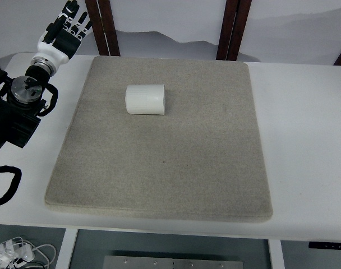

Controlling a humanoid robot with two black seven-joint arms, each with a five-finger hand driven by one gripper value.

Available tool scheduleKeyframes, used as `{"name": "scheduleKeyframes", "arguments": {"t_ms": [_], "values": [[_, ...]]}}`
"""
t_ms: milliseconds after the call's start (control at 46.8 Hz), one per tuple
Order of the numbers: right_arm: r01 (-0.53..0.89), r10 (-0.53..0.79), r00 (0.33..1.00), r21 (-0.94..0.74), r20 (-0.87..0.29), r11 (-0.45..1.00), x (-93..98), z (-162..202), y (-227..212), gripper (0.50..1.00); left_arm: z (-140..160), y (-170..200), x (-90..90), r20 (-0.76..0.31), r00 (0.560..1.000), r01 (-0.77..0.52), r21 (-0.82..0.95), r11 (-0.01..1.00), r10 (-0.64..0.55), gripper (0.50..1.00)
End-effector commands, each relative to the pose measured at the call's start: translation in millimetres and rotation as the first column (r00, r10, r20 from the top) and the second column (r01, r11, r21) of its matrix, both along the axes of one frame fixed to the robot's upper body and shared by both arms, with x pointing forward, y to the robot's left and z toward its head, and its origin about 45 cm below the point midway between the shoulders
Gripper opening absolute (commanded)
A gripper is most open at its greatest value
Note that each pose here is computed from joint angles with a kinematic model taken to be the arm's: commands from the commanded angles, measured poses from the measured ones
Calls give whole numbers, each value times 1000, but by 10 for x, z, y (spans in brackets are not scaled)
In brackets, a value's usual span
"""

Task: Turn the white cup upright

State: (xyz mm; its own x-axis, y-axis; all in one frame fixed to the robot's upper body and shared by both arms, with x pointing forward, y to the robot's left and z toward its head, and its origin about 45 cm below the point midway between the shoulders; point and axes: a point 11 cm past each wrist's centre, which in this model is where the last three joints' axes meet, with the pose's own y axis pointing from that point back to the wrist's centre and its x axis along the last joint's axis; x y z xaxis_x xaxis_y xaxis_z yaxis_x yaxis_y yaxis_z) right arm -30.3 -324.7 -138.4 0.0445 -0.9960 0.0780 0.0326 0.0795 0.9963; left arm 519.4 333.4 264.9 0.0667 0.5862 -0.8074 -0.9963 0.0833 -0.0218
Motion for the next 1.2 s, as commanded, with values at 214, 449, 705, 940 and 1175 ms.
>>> {"name": "scheduleKeyframes", "arguments": {"t_ms": [214,449,705,940,1175], "values": [[0,0,1000,0,0,1000,0,0,0,952,-4,-19,-13,16,1000,18,2,1000,-18,996],[1,-1,1000,0,0,1000,0,0,0,952,50,-22,1,35,999,19,-15,1000,-19,996],[0,0,1000,0,0,1000,0,0,0,952,96,-78,1,67,996,53,-8,999,-52,996],[0,0,1000,0,-1,1000,-1,0,0,952,198,-113,28,79,992,91,79,993,-97,996],[0,0,1000,0,0,1000,0,0,0,952,299,-270,60,65,975,182,310,933,-212,994]]}}
